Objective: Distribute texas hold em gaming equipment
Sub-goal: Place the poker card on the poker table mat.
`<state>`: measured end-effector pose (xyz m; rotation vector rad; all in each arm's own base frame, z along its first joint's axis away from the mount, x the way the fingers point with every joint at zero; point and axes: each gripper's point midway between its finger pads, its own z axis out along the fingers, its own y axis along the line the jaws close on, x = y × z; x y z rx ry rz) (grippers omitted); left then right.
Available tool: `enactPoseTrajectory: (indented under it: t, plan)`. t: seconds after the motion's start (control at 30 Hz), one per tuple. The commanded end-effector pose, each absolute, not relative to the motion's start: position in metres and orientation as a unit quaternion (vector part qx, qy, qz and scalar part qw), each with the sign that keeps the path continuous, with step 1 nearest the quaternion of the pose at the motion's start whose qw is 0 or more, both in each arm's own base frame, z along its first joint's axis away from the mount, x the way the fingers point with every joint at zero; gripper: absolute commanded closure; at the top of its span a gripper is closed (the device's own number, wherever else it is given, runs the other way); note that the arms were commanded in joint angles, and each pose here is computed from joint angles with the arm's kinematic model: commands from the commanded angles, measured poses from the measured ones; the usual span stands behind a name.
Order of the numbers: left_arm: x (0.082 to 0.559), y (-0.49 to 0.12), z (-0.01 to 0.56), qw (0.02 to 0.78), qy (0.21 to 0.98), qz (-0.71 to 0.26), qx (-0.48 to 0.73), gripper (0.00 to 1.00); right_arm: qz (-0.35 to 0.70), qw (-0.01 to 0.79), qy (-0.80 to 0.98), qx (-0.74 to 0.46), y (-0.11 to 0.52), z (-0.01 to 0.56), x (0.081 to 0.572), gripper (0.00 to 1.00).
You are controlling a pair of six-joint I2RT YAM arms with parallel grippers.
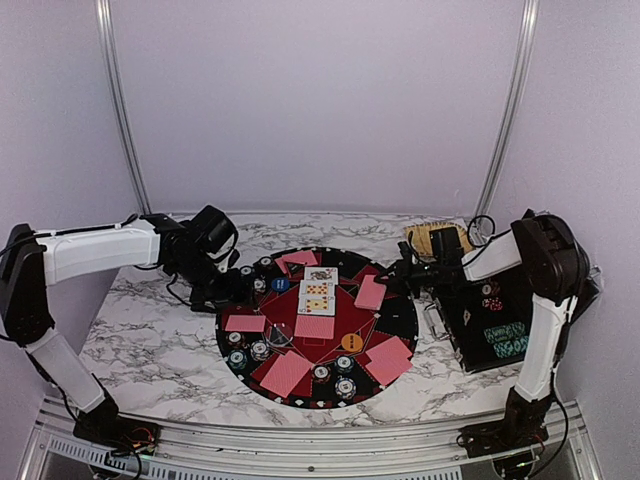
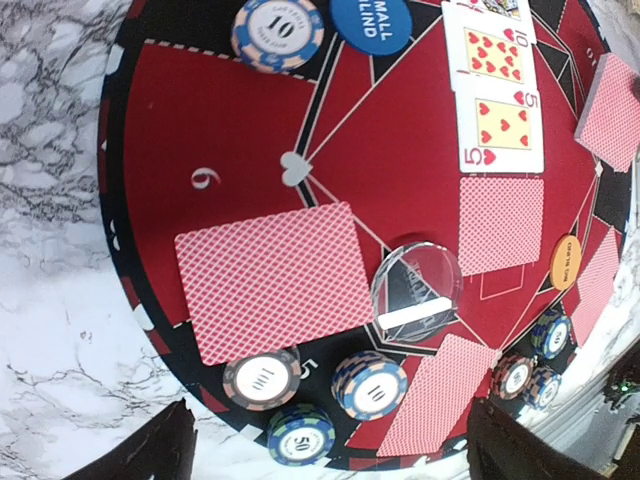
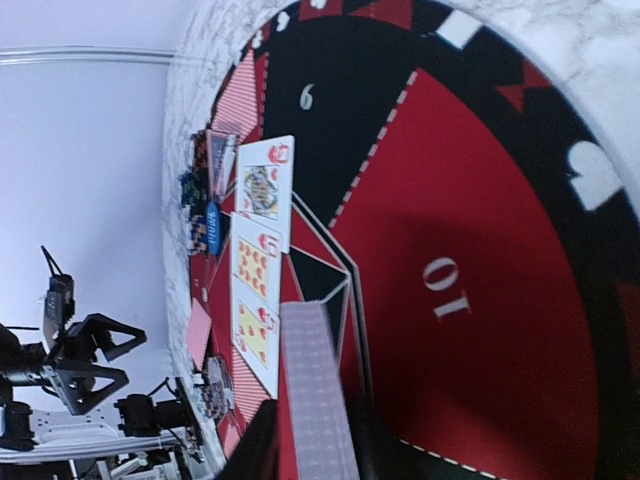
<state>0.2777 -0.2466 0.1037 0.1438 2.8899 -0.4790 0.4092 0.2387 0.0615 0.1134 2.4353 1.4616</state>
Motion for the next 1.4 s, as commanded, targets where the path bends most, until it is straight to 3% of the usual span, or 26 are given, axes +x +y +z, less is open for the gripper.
enactPoseTrajectory:
  t: [0.0,0.17,0.3,0.67,1.37]
  plan:
    - [0.281,-0.241,0.111,0.119,0.962,-0.244,0.023,0.05,0.45,0.166,0.877,0.032,0.225,0.054,0.418,0.65]
    - [0.286,-0.216,0.096,0.108,0.953,-0.281,-0.022,0.09,0.372,0.171,0.911,0.049,0.203,0.041,0.415,0.41]
    - [0.293,-0.205,0.086,0.103,0.942,-0.316,-0.045,0.16,0.305,0.197,0.93,0.061,0.18,0.043,0.414,0.33]
    - [0.3,-0.197,0.057,0.08,0.912,-0.391,-0.098,0.38,0.31,0.252,0.914,0.071,0.173,0.091,0.4,0.34]
    - [0.288,-0.201,0.02,0.041,0.891,-0.433,-0.133,0.52,0.343,0.266,0.9,0.045,0.197,0.119,0.393,0.35]
